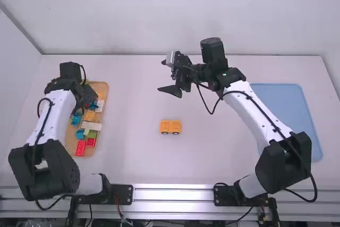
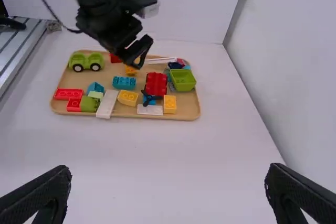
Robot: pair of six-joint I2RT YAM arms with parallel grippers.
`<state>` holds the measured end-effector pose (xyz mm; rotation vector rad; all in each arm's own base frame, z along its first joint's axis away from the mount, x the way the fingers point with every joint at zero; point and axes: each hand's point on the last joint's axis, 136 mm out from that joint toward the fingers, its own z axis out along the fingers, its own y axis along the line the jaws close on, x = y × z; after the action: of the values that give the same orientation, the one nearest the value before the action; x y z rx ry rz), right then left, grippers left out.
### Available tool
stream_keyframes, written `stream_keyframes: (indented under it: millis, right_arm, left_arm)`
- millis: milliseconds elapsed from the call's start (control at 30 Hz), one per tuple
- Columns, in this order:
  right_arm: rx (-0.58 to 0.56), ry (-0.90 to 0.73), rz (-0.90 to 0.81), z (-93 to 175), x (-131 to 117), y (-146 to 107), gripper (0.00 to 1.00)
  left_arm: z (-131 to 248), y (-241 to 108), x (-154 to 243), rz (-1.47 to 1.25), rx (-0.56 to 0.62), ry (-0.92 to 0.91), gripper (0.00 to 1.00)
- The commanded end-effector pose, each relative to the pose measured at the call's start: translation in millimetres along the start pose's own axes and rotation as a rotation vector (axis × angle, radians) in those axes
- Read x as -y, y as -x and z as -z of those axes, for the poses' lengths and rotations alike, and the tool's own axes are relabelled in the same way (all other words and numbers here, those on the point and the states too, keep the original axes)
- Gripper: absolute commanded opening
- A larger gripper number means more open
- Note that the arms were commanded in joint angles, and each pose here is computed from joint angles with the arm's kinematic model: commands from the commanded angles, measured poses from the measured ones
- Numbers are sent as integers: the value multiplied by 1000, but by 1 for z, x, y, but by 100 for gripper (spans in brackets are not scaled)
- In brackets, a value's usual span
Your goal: Assemble lego blocks to make yellow taxi
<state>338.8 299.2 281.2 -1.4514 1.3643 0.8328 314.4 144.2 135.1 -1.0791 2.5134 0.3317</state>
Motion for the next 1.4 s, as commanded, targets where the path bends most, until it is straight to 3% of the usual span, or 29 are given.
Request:
stream_keyframes:
  millis: [0, 133, 300, 433, 567, 633, 667, 700, 733, 900, 1000, 1200, 1300, 1367]
  right_arm:
    - [13, -3, 18, 0, 3, 11, 98]
    - [-4, -25, 9, 1, 7, 8, 98]
    - [-4, -24, 9, 1, 7, 8, 99]
    - [1, -26, 19, 0, 7, 9, 99]
    - [8, -30, 32, 0, 8, 11, 99]
    - [11, -30, 39, -1, 8, 13, 99]
    - [13, -30, 42, -1, 8, 13, 99]
    - [15, -32, 45, -1, 9, 14, 98]
    - [17, -34, 49, -1, 9, 15, 98]
    - [19, -38, 51, -1, 10, 16, 99]
    - [-4, -71, 51, -1, 16, 12, 99]
    - [-29, -100, 64, -6, 18, 11, 98]
    - [-44, -115, 72, -10, 19, 11, 99]
    - [-64, -133, 76, -13, 19, 9, 99]
  left_arm:
    - [-6, 9, 12, -92, -86, -83, 99]
    - [-20, 12, 13, -211, -198, -69, 99]
    - [-52, -3, 20, -602, -334, -89, 98]
    - [-78, -12, 22, -727, -343, -103, 99]
    - [-93, -12, -1, -728, -326, 45, 99]
    - [-100, -18, 1, -776, -325, 24, 99]
    - [-102, -28, 11, -858, -336, -63, 98]
    - [-104, -37, 18, -935, -343, -141, 83]
    - [-106, -43, 23, -974, -344, -193, 78]
    - [-122, -42, 19, -973, -295, -184, 78]
    - [-128, -39, 18, -955, -269, -182, 68]
    - [-130, -37, 12, -933, -270, -195, 72]
    - [-131, -37, 6, -916, -281, -196, 63]
    - [-132, -41, 3, -905, -291, -219, 51]
